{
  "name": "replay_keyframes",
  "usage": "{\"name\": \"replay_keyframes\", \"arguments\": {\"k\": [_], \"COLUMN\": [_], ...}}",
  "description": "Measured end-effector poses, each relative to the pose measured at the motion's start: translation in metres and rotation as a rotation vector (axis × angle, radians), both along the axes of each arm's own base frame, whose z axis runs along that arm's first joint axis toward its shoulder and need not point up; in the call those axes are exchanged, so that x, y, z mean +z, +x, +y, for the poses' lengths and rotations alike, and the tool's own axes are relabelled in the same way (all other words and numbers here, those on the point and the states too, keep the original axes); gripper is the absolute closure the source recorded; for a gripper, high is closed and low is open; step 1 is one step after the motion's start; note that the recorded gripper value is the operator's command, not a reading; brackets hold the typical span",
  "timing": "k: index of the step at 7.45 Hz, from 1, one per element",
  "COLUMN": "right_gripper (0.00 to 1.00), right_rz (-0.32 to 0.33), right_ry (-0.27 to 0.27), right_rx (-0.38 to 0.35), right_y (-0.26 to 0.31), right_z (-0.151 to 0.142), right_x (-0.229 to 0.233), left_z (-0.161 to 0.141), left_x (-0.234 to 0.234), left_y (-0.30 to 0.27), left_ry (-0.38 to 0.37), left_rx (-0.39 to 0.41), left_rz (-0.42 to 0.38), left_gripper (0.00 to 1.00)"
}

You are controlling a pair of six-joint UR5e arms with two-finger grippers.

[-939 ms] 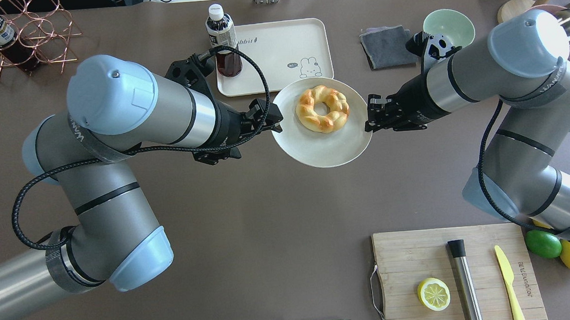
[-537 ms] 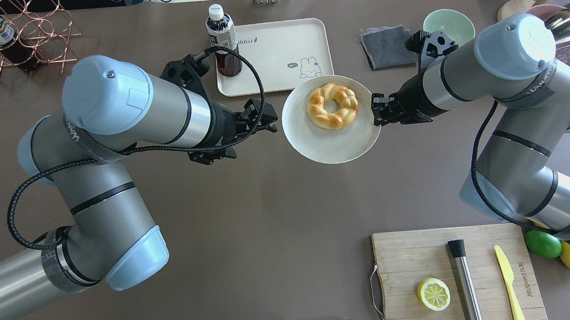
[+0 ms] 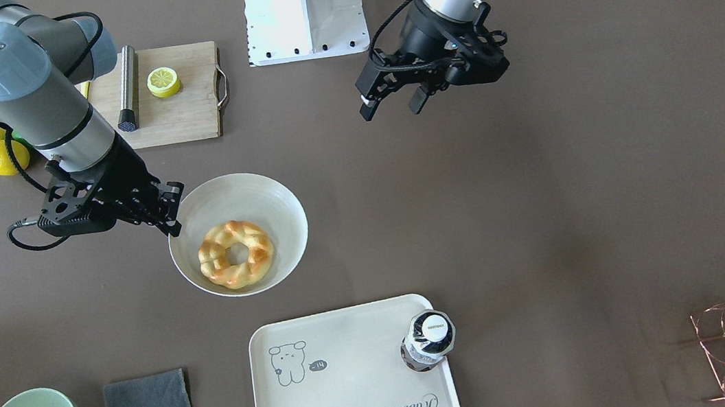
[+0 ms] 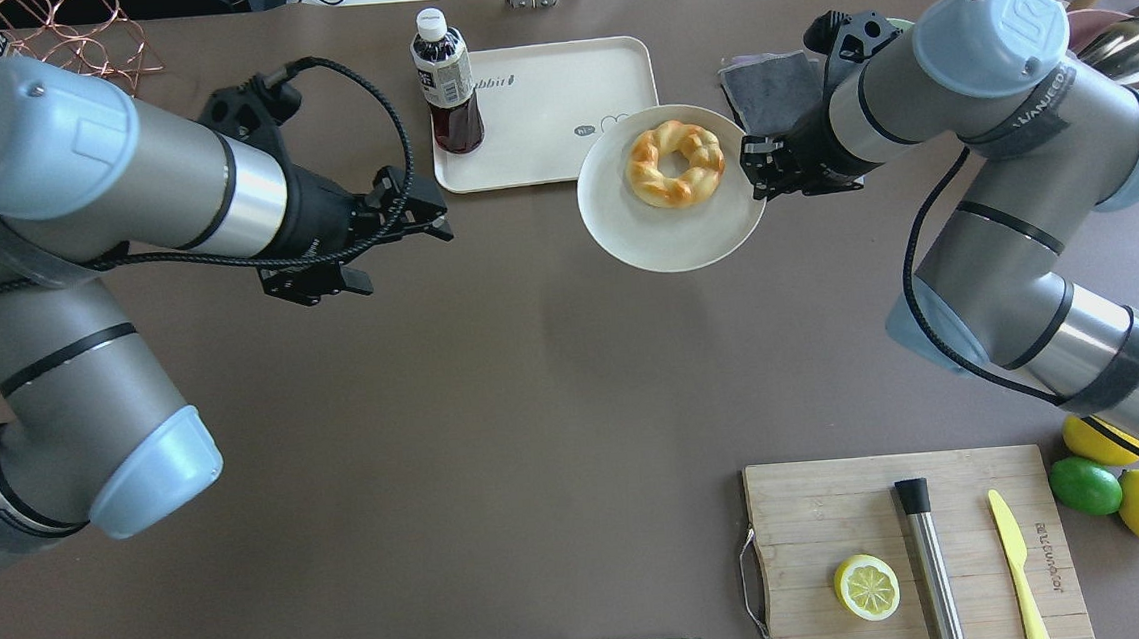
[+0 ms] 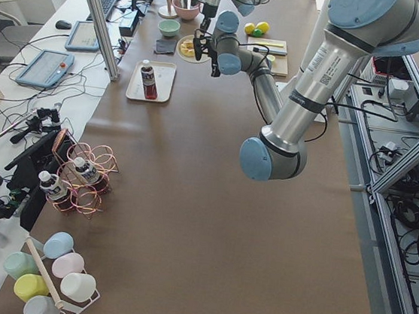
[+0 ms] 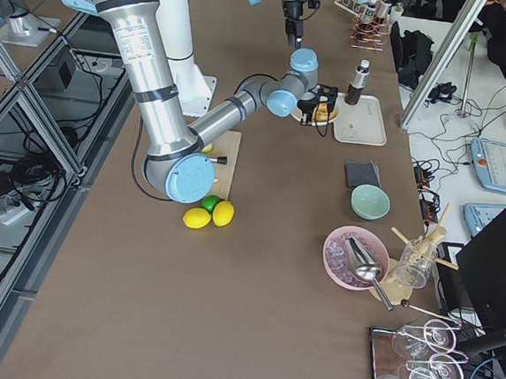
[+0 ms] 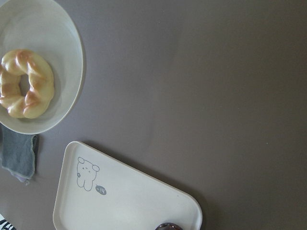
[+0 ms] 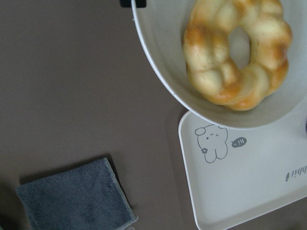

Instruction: Place donut on tray

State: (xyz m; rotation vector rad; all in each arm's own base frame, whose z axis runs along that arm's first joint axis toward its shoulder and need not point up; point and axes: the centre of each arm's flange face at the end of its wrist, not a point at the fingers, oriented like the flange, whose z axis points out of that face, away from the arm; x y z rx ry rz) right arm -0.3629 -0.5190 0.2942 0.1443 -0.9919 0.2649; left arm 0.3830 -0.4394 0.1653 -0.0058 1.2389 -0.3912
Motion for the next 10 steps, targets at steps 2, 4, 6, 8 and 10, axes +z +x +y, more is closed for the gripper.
{"name": "replay_keyframes", "arguments": {"k": [2,4,6,8,10], "right_gripper": [1.00,1.00,1.00,1.00,1.00], "right_rz": [-0.004,-0.005,0.004,-0.039,-0.048], "right_ry": [-0.016,-0.053,-0.094,-0.119,-0.131], "right_rx": [0.047,0.098,0.125,0.160,0.168], "right_y": [0.000,-0.007,-0.032,-0.060,-0.083], "right_z": [-0.034,-0.075,-0.122,-0.164,-0.189], "right_x": [-0.014,-0.028,-0.048,-0.037,-0.014], "left_z": [-0.022,-0.037,-0.042,-0.049,-0.065], "left_x": [0.050,0.122,0.193,0.248,0.287], "left_y": [-0.062,-0.133,-0.197,-0.239,-0.275], "left_ry": [0.049,0.130,0.214,0.282,0.322], "left_rx": [0.021,0.059,0.116,0.161,0.173], "left_rz": [-0.060,-0.160,-0.253,-0.333,-0.391], "left_gripper": [0.02,0.02,0.02,0.02,0.02]}}
